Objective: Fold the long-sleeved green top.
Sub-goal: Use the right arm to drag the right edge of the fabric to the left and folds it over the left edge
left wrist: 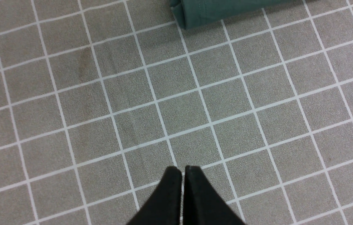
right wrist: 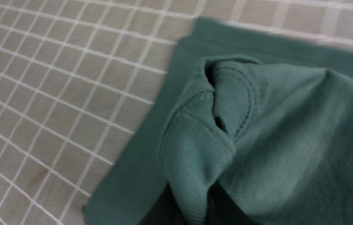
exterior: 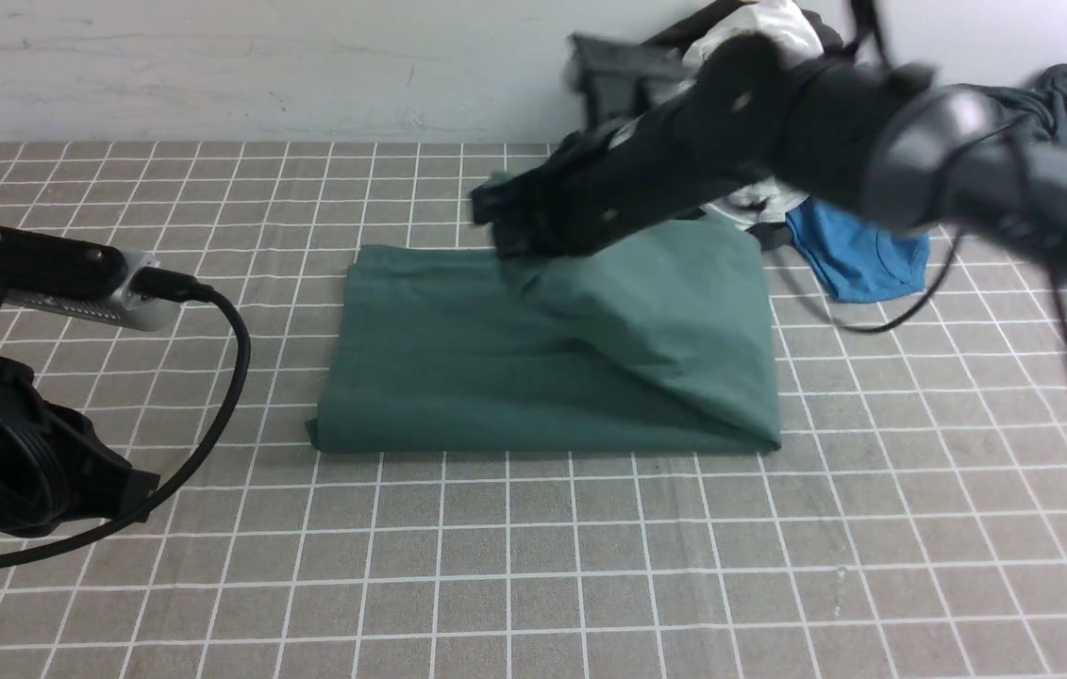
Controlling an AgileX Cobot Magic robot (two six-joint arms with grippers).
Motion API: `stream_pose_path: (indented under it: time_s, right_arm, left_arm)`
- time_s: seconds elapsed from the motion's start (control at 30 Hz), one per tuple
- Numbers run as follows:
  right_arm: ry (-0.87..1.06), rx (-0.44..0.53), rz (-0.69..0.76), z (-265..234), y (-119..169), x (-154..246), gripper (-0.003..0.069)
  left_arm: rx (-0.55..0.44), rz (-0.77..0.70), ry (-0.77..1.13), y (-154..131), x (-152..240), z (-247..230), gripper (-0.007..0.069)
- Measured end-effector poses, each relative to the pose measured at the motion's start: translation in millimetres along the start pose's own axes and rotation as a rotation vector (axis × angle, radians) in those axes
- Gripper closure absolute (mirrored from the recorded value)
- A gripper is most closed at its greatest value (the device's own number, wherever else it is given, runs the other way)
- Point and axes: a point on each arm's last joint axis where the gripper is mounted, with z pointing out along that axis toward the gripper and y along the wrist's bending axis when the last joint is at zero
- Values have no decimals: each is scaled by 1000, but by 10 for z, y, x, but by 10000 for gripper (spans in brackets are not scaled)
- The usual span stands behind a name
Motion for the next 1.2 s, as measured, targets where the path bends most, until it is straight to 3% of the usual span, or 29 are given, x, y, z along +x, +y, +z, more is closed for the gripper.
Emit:
stream_pose_path:
  time_s: [0.2, 0.47, 0.57, 0.67, 0.83, 0.93, 1.03, 1.2]
  right_arm:
    - [-57, -30, 69, 476, 143, 269, 630]
    - [-114, -85, 15, 396, 284, 12, 463]
    - [-102, -85, -77, 348, 315, -52, 386]
    - [-29, -73, -139, 318, 240, -36, 370]
    - [70, -39, -114, 392, 61, 72, 452]
    - [129, -49, -68, 673, 37, 325, 568]
    - [116, -77, -107, 887, 194, 514, 649]
    - [46, -117, -281, 862, 469, 447, 670]
  left_arm:
    - [0, 0, -1, 0, -1, 0, 629]
    - [14, -14, -7, -13, -6, 0, 629]
    - [17, -17, -8, -15, -7, 0, 629]
    - [17, -17, -8, -16, -7, 0, 629]
    - [24, -23, -10, -21, -10, 0, 629]
    - [46, -47, -36, -41, -34, -2, 629]
    - [69, -27, -50, -62, -47, -3, 629]
    - [71, 52, -81, -80, -42, -68, 629]
